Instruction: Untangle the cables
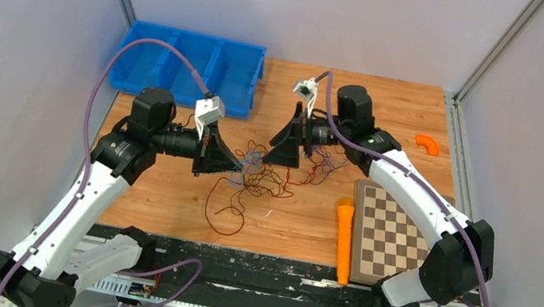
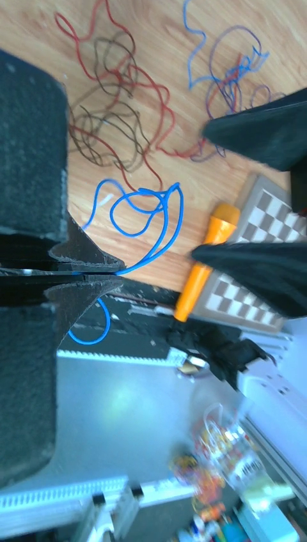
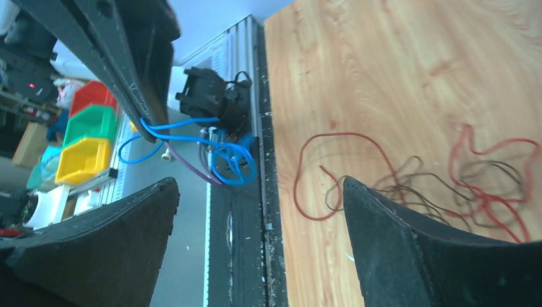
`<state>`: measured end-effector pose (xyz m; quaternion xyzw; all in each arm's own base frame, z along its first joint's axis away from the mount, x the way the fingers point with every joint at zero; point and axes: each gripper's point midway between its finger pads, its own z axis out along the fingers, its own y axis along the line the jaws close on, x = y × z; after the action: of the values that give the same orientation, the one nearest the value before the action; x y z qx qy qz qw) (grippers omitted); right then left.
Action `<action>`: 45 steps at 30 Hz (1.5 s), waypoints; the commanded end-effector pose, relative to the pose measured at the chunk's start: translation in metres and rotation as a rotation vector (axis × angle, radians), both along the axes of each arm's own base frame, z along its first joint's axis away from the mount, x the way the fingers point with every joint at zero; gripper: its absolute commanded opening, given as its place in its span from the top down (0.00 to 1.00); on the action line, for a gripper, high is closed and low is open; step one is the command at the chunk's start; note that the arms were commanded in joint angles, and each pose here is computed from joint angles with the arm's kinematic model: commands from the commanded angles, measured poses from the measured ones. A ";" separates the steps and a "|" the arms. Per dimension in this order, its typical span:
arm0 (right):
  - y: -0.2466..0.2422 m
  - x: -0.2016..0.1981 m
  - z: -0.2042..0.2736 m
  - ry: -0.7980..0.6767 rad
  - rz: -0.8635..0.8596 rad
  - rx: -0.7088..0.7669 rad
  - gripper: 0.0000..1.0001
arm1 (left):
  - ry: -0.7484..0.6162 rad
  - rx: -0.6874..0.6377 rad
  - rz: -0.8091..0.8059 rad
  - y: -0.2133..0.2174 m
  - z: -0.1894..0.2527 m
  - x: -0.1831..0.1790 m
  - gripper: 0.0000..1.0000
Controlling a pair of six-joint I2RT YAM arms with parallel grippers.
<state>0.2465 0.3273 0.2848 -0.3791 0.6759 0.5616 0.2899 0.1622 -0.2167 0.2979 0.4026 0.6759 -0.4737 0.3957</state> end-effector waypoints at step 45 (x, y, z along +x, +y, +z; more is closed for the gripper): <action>-0.097 0.104 0.077 -0.324 -0.414 0.012 1.00 | -0.075 0.322 0.500 0.100 -0.010 0.083 0.82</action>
<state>0.3659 0.2244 0.3301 -0.2889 0.7157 0.3942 0.4990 0.2520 -0.1039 0.2682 0.2630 0.8398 -0.1847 0.4376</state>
